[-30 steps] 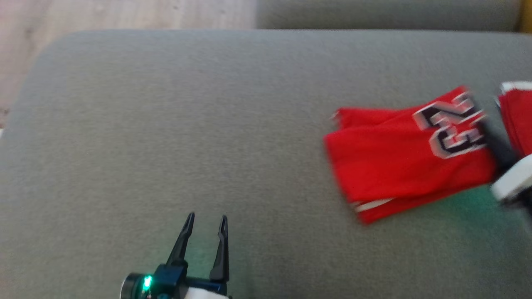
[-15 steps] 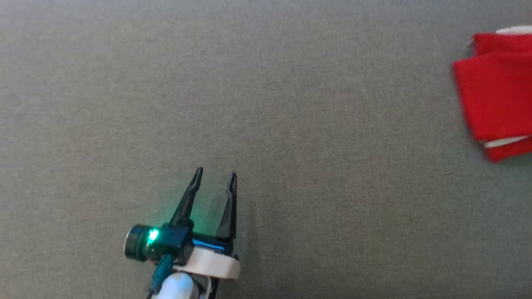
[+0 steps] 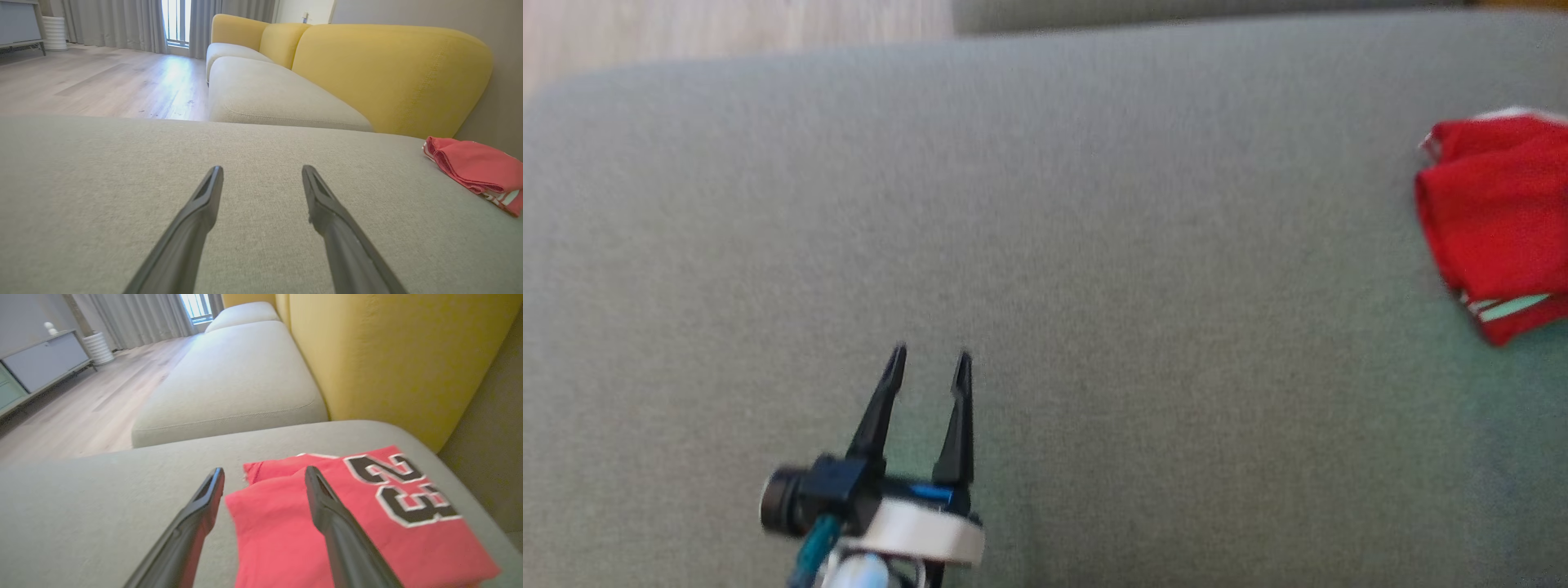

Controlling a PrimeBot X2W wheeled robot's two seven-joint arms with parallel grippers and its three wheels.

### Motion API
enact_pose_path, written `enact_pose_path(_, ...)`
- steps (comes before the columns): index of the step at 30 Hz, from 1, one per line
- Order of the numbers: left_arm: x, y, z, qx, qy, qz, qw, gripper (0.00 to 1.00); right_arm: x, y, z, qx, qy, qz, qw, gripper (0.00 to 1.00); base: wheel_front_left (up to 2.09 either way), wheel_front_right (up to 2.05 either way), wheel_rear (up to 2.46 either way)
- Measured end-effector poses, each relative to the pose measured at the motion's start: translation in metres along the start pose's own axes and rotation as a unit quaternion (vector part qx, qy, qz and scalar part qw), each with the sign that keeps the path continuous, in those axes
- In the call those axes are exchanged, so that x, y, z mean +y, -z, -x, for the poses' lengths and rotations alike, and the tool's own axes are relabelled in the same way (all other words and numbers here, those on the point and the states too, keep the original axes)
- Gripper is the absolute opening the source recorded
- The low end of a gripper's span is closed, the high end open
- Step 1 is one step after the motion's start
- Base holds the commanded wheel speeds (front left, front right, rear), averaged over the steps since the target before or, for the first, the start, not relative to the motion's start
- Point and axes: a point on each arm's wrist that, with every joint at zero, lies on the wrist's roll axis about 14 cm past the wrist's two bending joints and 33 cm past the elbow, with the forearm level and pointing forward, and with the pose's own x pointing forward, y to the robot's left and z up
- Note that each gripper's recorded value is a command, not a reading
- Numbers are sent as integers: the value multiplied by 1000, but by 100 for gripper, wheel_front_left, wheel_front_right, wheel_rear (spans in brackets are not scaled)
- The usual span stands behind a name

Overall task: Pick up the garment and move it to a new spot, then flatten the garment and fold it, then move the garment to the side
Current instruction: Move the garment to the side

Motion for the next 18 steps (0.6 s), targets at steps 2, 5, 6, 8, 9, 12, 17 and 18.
enact_pose_path(2,0,-3,13,-5,-6,7,1000,100,24,21,11,7,-22,-9,1000,100,0,0,0)
enact_pose_path(5,1,-11,30,-18,-15,12,1000,100,61,47,30,11,-55,-18,998,100,0,0,0)
enact_pose_path(6,2,-15,35,-26,-18,12,999,100,75,55,36,11,-66,-22,997,100,0,0,0)
enact_pose_path(8,3,-24,44,-43,-26,14,999,100,100,68,48,5,-89,-30,996,100,0,0,0)
enact_pose_path(9,4,-28,49,-49,-28,14,998,100,112,71,54,-4,-98,-38,994,100,0,0,0)
enact_pose_path(12,10,-33,61,-62,-45,12,997,100,136,75,67,-36,-114,-56,991,100,0,0,0)
enact_pose_path(17,19,-34,80,-70,-69,1,995,100,166,77,82,-72,-136,-28,988,100,0,0,0)
enact_pose_path(18,21,-35,83,-73,-72,1,995,100,168,77,85,-76,-136,-20,988,100,0,0,0)
